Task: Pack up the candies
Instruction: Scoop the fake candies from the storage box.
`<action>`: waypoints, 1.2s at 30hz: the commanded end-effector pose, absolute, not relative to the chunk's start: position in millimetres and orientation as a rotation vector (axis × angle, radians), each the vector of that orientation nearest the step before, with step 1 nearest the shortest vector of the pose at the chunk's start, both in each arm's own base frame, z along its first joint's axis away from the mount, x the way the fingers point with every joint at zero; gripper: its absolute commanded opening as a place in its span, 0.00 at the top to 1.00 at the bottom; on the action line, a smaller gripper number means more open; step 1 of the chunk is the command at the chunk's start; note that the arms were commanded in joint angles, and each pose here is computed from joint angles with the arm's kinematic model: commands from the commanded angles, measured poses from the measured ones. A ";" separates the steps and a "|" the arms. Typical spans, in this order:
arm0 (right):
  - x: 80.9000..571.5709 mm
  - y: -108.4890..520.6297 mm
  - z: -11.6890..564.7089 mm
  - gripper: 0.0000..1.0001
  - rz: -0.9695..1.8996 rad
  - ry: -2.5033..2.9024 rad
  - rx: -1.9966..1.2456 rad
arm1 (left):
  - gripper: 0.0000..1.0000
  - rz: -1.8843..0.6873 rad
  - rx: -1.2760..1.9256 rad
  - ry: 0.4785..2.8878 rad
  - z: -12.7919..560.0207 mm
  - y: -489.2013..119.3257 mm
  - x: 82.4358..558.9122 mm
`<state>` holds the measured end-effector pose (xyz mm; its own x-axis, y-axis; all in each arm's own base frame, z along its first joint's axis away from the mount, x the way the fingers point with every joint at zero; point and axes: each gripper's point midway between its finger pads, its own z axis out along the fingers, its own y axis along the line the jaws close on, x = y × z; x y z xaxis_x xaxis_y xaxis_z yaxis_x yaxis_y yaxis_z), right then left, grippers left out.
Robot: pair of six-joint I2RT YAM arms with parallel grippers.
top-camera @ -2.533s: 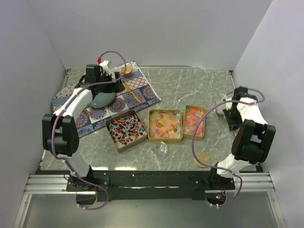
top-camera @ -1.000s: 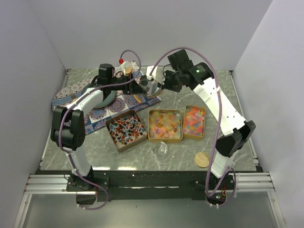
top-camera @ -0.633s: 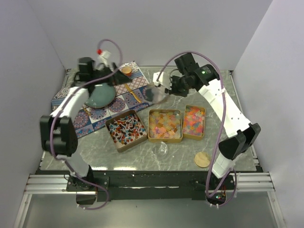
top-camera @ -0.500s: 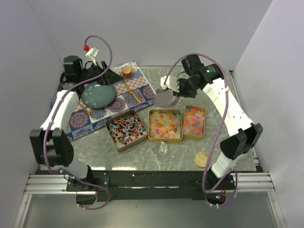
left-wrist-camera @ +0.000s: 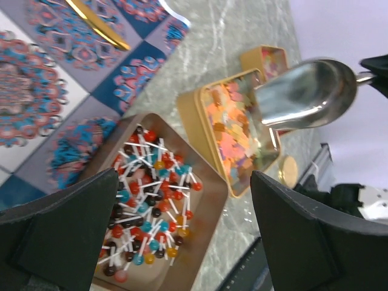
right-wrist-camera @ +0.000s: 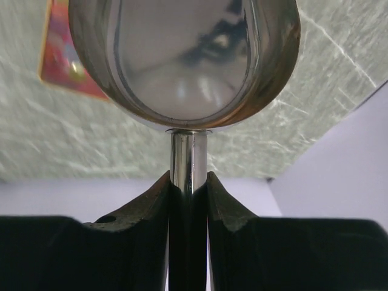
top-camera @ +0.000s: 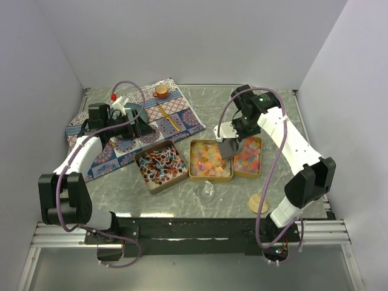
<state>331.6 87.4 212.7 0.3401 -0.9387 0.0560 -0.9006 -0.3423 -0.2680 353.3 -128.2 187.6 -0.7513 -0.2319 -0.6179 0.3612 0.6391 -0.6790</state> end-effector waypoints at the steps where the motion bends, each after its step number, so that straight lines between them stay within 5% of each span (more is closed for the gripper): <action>1: 320.4 59.9 230.4 1.00 -0.453 1.531 -2.665 | 0.03 -1.003 0.119 2.085 202.2 -113.2 358.5; 36: 320.2 112.3 152.2 1.00 -0.513 1.677 -2.817 | 0.03 -0.970 0.074 2.074 200.4 -96.3 354.7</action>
